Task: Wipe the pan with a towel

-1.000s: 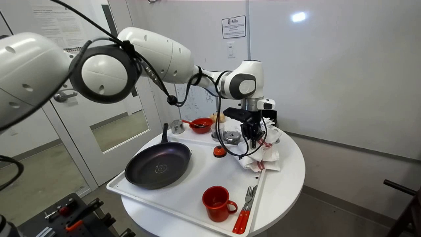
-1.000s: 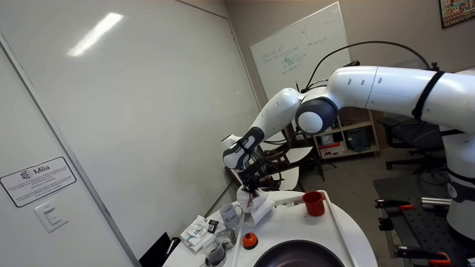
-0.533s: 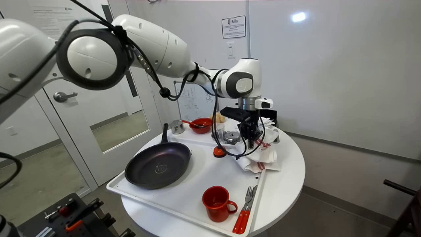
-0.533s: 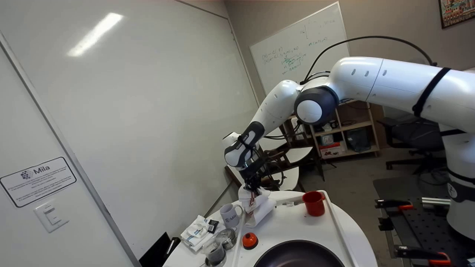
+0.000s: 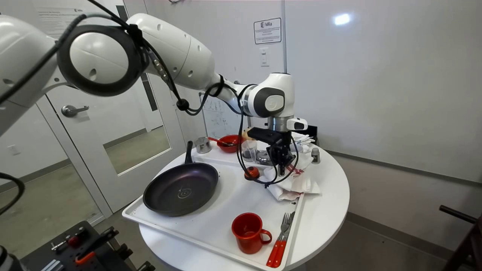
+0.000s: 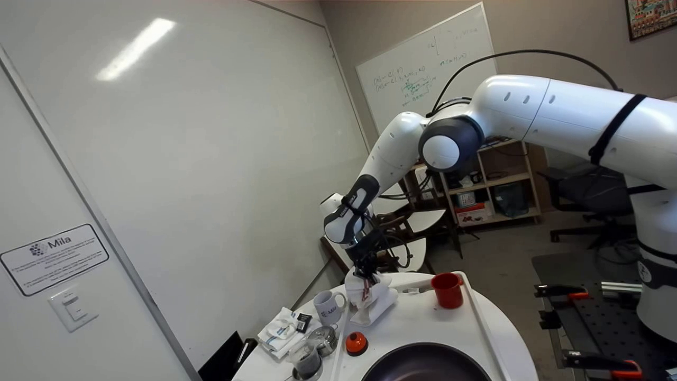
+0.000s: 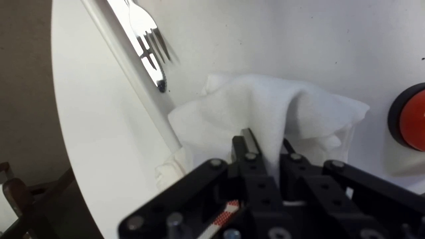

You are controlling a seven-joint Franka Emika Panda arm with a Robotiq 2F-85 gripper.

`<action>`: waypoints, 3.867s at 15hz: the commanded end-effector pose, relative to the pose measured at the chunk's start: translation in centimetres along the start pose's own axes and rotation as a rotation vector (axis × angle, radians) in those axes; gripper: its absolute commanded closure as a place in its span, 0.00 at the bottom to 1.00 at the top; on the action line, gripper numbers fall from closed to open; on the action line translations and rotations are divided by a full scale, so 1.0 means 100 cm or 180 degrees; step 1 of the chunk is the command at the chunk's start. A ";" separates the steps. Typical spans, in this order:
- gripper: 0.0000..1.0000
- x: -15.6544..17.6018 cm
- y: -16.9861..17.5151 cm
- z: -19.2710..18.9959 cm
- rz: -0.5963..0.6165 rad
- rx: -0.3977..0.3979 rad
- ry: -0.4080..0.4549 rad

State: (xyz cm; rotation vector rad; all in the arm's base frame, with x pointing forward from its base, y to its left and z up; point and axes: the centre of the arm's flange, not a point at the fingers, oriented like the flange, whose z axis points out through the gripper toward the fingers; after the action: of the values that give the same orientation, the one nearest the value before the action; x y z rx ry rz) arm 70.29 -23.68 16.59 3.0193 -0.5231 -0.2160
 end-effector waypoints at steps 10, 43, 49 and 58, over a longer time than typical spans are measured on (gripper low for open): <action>0.97 -0.046 -0.001 -0.032 -0.0220 -0.0048 0.0143; 0.05 -0.045 0.002 0.059 -0.0192 0.0008 -0.0397; 0.06 -0.043 0.003 0.074 -0.0196 0.0065 -0.0437; 0.05 -0.027 0.006 0.085 -0.0200 0.0310 -0.0411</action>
State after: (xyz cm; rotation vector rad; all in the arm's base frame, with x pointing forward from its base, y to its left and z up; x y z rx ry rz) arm 65.09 -22.89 9.38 3.0870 -0.4589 -0.3955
